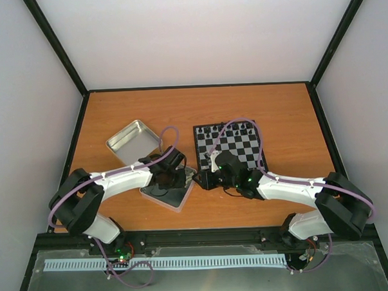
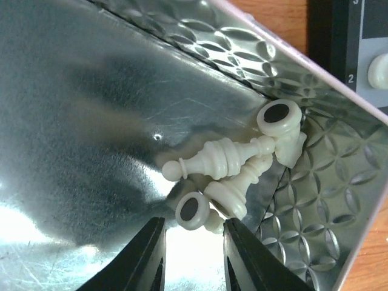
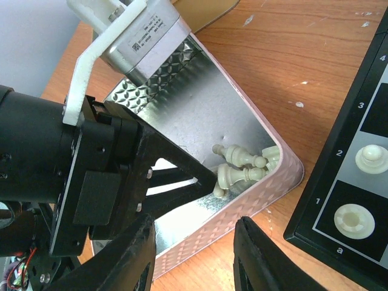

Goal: Set up the chess pieces on the board
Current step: Pick up the chess piece from the storage box.

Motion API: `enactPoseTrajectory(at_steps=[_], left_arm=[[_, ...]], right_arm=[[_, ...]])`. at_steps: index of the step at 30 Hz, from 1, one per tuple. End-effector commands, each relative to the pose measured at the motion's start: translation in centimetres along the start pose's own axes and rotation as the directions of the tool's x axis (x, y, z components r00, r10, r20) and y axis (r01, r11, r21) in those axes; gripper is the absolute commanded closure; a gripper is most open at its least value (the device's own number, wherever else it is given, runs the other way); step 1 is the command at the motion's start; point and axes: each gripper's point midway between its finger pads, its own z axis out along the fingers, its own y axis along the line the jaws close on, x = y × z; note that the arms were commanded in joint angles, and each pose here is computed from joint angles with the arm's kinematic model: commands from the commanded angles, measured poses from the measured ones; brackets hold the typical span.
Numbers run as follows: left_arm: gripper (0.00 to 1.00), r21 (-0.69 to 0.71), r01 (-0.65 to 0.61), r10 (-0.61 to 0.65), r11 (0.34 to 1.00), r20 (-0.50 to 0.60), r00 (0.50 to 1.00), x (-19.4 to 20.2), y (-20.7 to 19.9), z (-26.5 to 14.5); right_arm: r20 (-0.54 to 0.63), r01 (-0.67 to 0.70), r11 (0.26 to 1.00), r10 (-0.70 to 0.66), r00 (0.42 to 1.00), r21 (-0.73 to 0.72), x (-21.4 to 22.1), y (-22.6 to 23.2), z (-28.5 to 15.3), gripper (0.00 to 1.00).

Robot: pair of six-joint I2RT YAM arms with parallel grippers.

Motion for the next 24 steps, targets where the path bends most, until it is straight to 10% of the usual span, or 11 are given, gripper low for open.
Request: enactPoseTrajectory(at_steps=[1, 24], left_arm=[[0.72, -0.035, 0.077, -0.076, 0.996, 0.023, 0.997, -0.2, 0.2, 0.1], [0.68, -0.121, -0.011, 0.011, 0.993, -0.002, 1.0, 0.0, 0.6, 0.4]], right_arm=[[0.013, -0.007, 1.0, 0.007, 1.0, 0.011, -0.5, -0.1, 0.1, 0.64], [0.027, -0.002, 1.0, 0.002, 1.0, 0.022, -0.8, -0.2, -0.4, 0.63]])
